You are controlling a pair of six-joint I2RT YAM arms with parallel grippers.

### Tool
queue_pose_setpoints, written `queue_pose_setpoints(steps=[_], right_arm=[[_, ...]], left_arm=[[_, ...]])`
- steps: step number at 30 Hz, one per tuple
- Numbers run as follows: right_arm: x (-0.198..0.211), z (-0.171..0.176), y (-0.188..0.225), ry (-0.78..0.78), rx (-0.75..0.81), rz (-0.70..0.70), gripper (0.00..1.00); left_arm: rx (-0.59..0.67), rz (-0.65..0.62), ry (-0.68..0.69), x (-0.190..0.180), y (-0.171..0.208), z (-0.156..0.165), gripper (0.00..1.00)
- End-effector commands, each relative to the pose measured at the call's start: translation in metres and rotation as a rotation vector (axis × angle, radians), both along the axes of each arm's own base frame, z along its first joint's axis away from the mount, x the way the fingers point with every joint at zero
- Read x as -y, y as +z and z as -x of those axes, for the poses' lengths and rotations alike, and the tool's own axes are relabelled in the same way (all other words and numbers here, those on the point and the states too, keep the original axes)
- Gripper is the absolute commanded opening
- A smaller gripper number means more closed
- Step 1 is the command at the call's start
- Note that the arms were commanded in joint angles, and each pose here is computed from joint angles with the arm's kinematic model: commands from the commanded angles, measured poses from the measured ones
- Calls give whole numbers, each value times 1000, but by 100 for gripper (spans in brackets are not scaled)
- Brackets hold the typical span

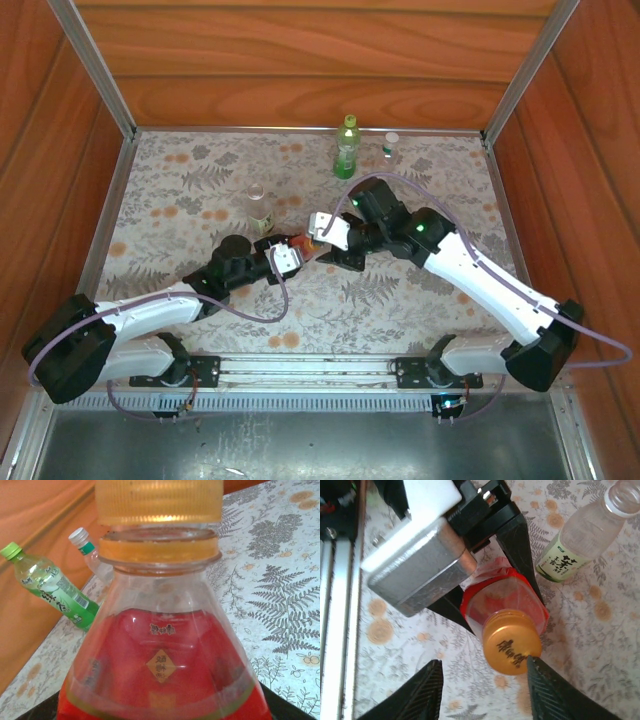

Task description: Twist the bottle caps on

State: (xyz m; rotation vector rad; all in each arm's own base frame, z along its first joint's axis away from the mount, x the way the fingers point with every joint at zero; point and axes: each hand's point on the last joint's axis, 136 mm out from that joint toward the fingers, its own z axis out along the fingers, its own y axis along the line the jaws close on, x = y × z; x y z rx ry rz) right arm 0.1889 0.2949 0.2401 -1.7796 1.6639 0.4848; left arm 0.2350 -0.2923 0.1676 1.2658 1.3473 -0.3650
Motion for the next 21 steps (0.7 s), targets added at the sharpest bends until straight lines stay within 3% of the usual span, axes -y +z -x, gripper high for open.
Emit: queue_pose_setpoints(steps=[1,15,21], right_arm=[[-5,-4,2,99,94,30,46],[-15,-28,3,32,150,11,45],[-13,-21,1,61,122,21,41]], left_arm=[[26,22,-28,2,9,2,55],[26,21,-31,1,8,2,55],[25,24,-30,0,9,2,55]])
